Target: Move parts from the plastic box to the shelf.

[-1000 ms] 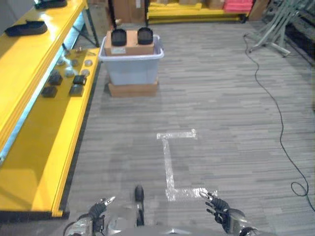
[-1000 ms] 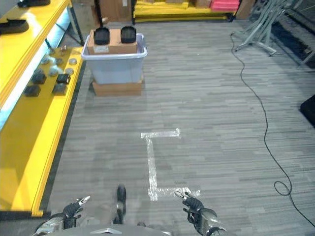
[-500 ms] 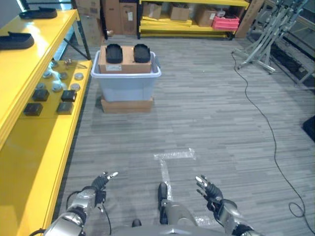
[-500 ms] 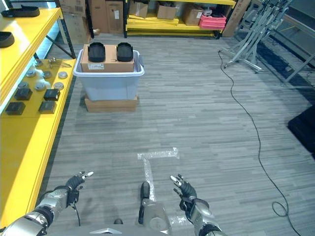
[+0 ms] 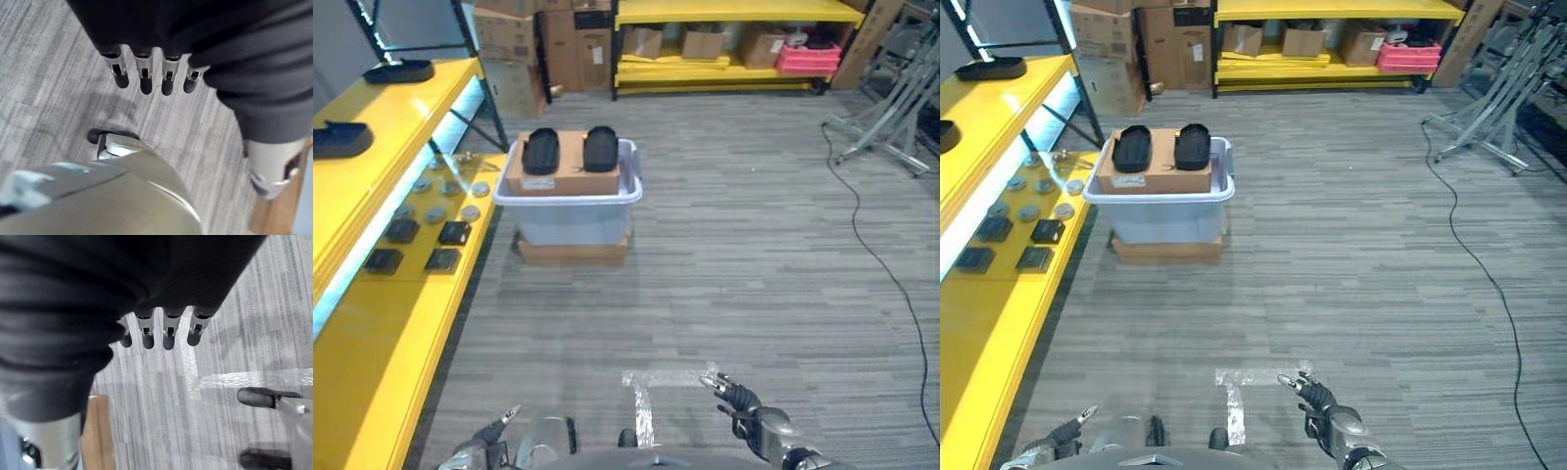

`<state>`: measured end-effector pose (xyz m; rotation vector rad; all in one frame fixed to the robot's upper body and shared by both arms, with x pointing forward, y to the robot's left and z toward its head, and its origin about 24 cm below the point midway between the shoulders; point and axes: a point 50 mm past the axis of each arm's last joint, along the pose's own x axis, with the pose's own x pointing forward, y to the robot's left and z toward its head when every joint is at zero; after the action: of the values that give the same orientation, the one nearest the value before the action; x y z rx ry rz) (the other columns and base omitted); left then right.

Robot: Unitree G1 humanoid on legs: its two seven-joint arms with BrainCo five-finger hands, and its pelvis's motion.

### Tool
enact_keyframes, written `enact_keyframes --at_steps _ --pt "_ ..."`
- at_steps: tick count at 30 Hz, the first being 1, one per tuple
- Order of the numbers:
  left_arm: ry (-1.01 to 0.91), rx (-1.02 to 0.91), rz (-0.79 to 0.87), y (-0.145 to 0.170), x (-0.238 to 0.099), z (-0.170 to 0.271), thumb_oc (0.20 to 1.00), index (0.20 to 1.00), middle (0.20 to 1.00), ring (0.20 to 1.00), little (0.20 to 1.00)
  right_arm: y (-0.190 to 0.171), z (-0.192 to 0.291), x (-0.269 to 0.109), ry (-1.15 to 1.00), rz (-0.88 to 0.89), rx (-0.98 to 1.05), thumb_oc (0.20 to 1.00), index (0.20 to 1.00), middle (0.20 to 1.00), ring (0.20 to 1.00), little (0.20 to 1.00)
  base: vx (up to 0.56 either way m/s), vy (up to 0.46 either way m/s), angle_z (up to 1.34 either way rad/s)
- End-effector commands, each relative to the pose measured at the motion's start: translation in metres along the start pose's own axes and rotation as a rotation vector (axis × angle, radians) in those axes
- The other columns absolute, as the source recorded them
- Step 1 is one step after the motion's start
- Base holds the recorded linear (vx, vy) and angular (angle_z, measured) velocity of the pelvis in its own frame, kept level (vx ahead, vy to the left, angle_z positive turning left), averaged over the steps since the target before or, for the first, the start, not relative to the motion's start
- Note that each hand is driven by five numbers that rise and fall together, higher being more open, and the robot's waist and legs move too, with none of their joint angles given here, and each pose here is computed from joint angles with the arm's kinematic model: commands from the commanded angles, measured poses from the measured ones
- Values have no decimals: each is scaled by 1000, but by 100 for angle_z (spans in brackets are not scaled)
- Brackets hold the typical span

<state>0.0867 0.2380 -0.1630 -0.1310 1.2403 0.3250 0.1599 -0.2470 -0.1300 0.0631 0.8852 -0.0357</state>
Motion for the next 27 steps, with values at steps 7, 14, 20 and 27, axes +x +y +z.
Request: enact_keyframes --at_steps 7,14,20,27 --pt "-49 87 -2 3 0 12 1000 1000 1000 1000 1000 -12 -6 -3 61 -19 118 1000 1000 1000 1000 1000 238 167 -23" --pt "-113 163 15 2 0 44 1000 1000 1000 1000 1000 6 -22 -2 85 11 223 1000 1000 1000 1000 1000 247 136 4" --pt "-165 129 -21 -11 0 63 1000 1000 1000 1000 1000 9 -29 -4 90 -32 222 1000 1000 1000 1000 1000 235 -134 37" --pt "-93 62 -30 -26 3 42 1000 1000 1000 1000 1000 13 -50 -9 189 -33 287 1000 1000 1000 1000 1000 353 -310 43"
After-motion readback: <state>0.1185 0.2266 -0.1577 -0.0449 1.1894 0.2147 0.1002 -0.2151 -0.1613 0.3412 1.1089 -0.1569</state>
